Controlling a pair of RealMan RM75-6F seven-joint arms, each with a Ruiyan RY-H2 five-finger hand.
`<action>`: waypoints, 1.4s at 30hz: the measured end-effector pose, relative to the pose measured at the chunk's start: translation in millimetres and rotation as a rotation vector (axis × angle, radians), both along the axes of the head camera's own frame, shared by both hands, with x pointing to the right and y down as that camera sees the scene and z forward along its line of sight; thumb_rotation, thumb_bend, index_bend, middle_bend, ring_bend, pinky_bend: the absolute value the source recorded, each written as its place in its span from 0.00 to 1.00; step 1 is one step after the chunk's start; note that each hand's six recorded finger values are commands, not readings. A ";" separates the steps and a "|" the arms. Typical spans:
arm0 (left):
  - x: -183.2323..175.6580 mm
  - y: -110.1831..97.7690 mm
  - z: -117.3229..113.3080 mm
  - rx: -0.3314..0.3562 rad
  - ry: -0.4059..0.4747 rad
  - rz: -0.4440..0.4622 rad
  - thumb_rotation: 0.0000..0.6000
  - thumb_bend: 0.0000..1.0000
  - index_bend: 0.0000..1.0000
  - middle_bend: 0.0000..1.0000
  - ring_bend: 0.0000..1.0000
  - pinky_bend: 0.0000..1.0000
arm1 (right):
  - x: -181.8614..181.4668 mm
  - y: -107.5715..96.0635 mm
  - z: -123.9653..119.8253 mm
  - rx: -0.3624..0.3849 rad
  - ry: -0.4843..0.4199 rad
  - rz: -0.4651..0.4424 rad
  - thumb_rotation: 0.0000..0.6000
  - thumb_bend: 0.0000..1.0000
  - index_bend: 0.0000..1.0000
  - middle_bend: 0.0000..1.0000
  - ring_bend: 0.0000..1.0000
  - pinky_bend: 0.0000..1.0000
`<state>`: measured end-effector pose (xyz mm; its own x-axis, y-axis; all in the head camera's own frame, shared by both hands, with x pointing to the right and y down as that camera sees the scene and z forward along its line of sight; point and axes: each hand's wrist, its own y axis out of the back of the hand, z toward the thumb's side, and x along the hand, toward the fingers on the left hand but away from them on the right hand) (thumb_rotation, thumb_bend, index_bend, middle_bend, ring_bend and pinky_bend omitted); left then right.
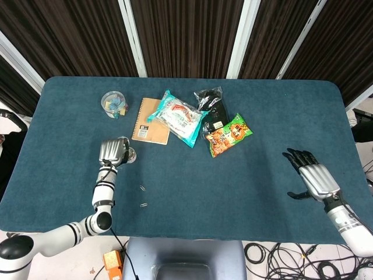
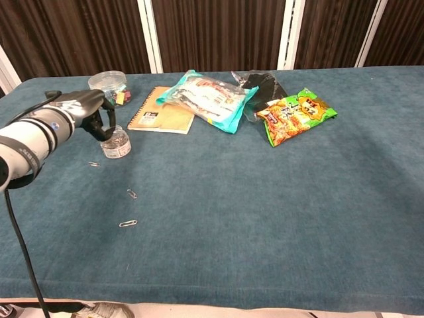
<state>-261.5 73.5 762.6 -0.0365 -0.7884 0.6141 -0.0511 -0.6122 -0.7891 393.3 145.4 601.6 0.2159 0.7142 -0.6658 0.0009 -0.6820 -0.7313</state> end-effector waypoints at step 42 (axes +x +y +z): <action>-50.9 116.0 -158.2 0.203 0.285 0.348 1.00 0.33 0.00 0.05 0.02 0.09 | 3.8 53.6 -34.2 0.141 -0.024 0.015 1.00 0.06 0.00 0.00 0.00 0.00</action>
<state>-312.4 189.4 604.4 0.3972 -0.8286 0.3945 -0.1018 -0.4670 -0.8784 397.1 199.0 567.4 0.2196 0.8037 -0.5531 0.0291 -0.5721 -0.8197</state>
